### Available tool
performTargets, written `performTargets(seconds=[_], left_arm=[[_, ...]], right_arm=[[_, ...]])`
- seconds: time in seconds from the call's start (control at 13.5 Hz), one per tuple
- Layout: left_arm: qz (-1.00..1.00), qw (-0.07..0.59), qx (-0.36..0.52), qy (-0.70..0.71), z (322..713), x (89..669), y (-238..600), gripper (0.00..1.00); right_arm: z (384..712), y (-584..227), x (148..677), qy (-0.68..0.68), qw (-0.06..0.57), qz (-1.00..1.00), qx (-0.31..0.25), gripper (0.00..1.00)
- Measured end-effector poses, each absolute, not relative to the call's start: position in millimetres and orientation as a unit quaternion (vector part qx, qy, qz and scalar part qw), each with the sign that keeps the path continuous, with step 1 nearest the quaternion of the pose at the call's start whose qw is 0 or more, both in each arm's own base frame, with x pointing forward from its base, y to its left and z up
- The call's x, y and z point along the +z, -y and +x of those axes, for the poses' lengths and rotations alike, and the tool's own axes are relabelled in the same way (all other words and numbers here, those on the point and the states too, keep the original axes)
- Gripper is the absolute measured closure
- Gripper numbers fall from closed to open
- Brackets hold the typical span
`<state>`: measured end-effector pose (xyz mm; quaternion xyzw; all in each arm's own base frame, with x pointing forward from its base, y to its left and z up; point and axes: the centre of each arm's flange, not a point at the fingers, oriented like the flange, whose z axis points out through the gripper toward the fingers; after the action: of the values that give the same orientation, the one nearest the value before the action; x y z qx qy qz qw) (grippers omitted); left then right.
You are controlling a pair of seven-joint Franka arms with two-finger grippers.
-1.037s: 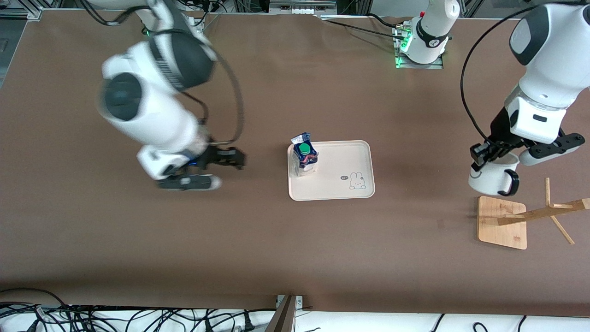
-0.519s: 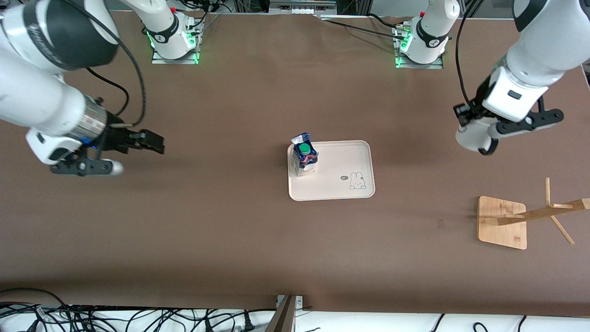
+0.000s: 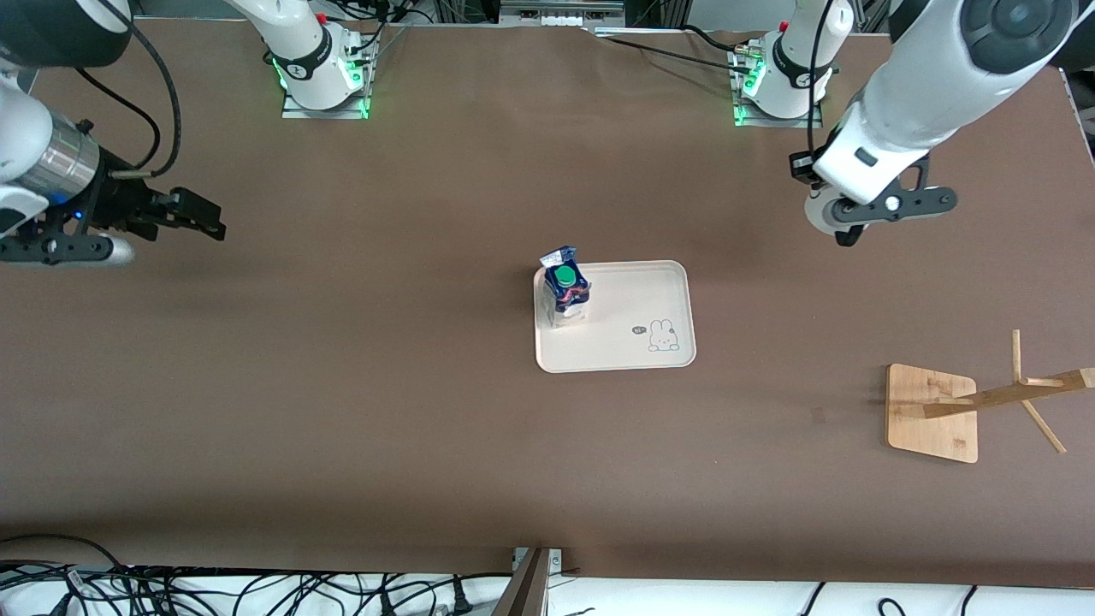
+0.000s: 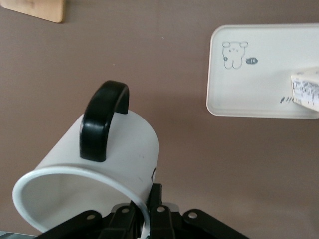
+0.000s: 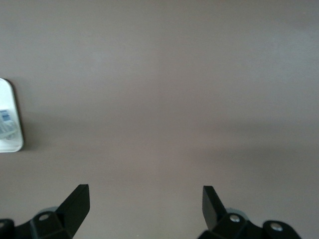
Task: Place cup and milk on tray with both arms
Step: 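Carry the mug with the left gripper and lower it onto the tray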
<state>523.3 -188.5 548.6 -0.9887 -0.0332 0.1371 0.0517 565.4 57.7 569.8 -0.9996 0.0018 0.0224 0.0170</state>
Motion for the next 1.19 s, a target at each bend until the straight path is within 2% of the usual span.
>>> performTargets(seconds=[0.22, 0.59, 0.89, 1.19], left_arm=[[-0.981, 0.047, 0.184, 0.024, 547, 490, 221, 0.93], [-0.969, 0.031, 0.228, 0.091, 600, 385, 279, 0.93], [-0.97, 0.016, 0.217, 0.109, 598, 319, 347, 0.93], [-0.968, 0.009, 0.223, 0.118, 601, 280, 355, 0.93]], right_arm=[[554, -60, 572, 0.01, 0.006, -1.0, 0.013, 0.0], [555, -57, 575, 0.013, 0.003, -1.0, 0.002, 0.0], [554, -53, 589, 0.013, -0.01, -1.0, 0.004, 0.0], [555, -52, 602, 0.012, -0.011, -1.0, -0.003, 0.0]])
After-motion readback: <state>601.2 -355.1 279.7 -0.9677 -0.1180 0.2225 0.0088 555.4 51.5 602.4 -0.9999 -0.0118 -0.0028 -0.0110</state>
